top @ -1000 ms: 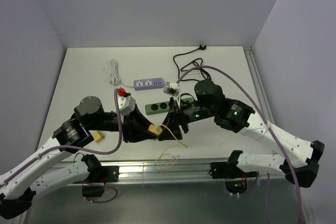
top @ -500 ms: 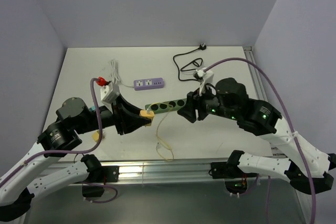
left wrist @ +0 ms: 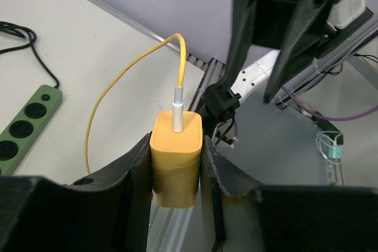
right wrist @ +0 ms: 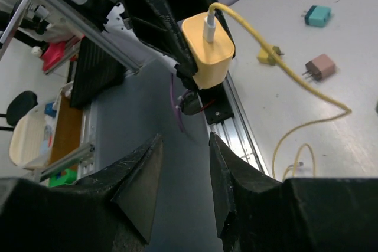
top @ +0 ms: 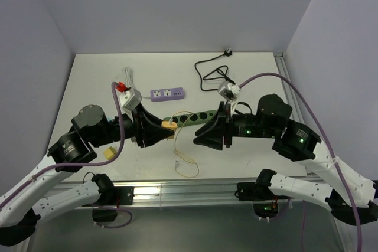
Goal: Insert the plug
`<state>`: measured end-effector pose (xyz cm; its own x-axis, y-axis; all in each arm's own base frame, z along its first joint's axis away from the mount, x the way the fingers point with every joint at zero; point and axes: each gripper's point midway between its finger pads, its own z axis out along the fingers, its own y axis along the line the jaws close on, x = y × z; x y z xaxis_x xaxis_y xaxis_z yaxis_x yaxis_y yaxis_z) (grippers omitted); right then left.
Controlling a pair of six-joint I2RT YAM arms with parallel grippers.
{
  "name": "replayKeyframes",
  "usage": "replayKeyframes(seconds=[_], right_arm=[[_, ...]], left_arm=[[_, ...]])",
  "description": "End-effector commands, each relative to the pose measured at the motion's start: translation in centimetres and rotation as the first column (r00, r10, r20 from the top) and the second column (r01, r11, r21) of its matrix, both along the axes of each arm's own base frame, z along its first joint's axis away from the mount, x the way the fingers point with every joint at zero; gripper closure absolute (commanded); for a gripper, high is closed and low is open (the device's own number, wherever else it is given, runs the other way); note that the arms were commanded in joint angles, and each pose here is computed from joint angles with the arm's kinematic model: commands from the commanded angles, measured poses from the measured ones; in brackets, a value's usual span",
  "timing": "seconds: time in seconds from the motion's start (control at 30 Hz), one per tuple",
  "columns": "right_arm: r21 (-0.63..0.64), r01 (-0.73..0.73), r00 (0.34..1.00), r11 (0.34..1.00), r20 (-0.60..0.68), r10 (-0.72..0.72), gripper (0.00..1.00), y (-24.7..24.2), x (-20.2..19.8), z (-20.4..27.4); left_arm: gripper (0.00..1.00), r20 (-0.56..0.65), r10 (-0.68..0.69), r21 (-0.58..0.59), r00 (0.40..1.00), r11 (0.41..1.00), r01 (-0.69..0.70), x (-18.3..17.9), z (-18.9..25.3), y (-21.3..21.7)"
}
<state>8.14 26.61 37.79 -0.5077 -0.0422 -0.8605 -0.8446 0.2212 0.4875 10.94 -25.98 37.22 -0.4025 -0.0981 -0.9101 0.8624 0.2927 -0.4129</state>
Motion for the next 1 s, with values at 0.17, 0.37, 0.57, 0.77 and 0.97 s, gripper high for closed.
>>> replayKeyframes(seconds=[0.17,0.37,0.57,0.77,0.97], right_arm=[[0.138,-0.05,0.998,0.989,0.034,0.045,0.59,3.4,1.1,2.2],[0.167,-0.019,0.999,0.986,0.033,0.014,0.63,3.8,1.9,2.7],[0.175,-0.054,0.998,0.983,0.024,0.05,0.6,4.1,1.4,2.5],[0.158,-0.083,0.997,0.984,0.014,0.081,0.57,4.7,1.0,2.0],[0.135,-0.112,0.994,0.984,0.008,0.112,0.55,5.1,0.5,1.3]], left_arm=[[1.0,0.017,-0.166,-0.105,0.986,0.98,0.167,-2.4,2.3,-1.4],[1.0,0.017,-0.197,-0.132,0.98,0.971,0.197,-3.0,2.4,-1.5],[1.0,0.012,-0.207,-0.139,0.978,0.969,0.207,-3.1,2.5,-1.7],[1.0,0.014,-0.215,-0.145,0.977,0.966,0.215,-3.0,2.6,-1.9],[1.0,0.019,-0.21,-0.148,0.977,0.966,0.211,-3.0,2.9,-1.9]])
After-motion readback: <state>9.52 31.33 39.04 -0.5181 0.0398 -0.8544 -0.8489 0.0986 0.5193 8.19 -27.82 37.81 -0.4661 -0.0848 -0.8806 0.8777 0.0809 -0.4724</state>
